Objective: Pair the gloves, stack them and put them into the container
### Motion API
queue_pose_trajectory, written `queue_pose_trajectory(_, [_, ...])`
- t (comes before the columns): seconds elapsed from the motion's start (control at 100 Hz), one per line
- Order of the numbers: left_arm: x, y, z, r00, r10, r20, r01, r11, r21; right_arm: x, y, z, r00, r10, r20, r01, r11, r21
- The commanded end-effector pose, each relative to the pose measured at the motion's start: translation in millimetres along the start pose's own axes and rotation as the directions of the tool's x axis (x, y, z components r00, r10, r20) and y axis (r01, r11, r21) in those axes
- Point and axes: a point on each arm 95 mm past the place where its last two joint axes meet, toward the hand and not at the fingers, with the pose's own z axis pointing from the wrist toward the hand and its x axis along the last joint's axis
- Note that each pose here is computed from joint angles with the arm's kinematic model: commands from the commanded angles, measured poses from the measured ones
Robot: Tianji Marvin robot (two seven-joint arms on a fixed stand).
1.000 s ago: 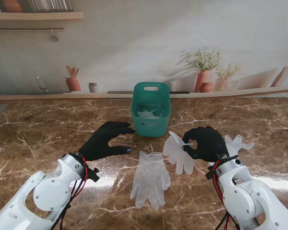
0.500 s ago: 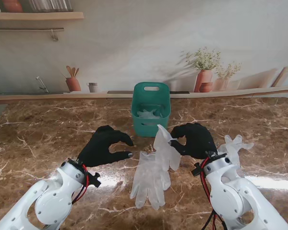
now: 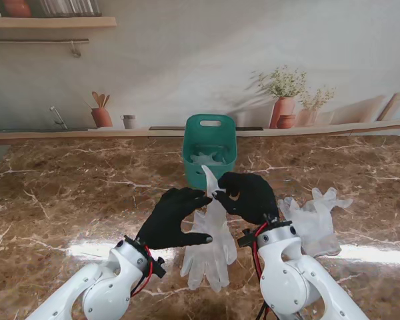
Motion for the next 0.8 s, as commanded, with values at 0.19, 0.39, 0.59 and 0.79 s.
queue_pose_trajectory(0.19, [4.9, 12.4, 4.4, 0.998, 0.05, 0.026, -0.051, 0.998, 0.037, 18.3, -17.2, -2.3, 0.994, 0.084, 0.07, -0.08, 0.996, -0.049])
queue_pose_trajectory(0.39, [6.4, 18.0, 10.1, 0.993, 0.099, 0.06, -0.103, 0.992, 0.077, 30.8, -22.9, -7.5, 0.983, 0.148, 0.108, -0.141, 0.987, -0.07])
queue_pose_trajectory(0.59, [5.3, 18.6, 14.0, 0.99, 0.11, 0.086, -0.12, 0.984, 0.133, 39.0, -20.9, -13.3, 0.97, 0.211, 0.12, -0.203, 0.976, -0.077])
queue_pose_trajectory(0.79, [6.4, 15.2, 15.6, 0.993, 0.087, 0.084, -0.104, 0.968, 0.23, 41.1, -21.8, -17.0, 0.965, 0.227, 0.129, -0.219, 0.973, -0.075])
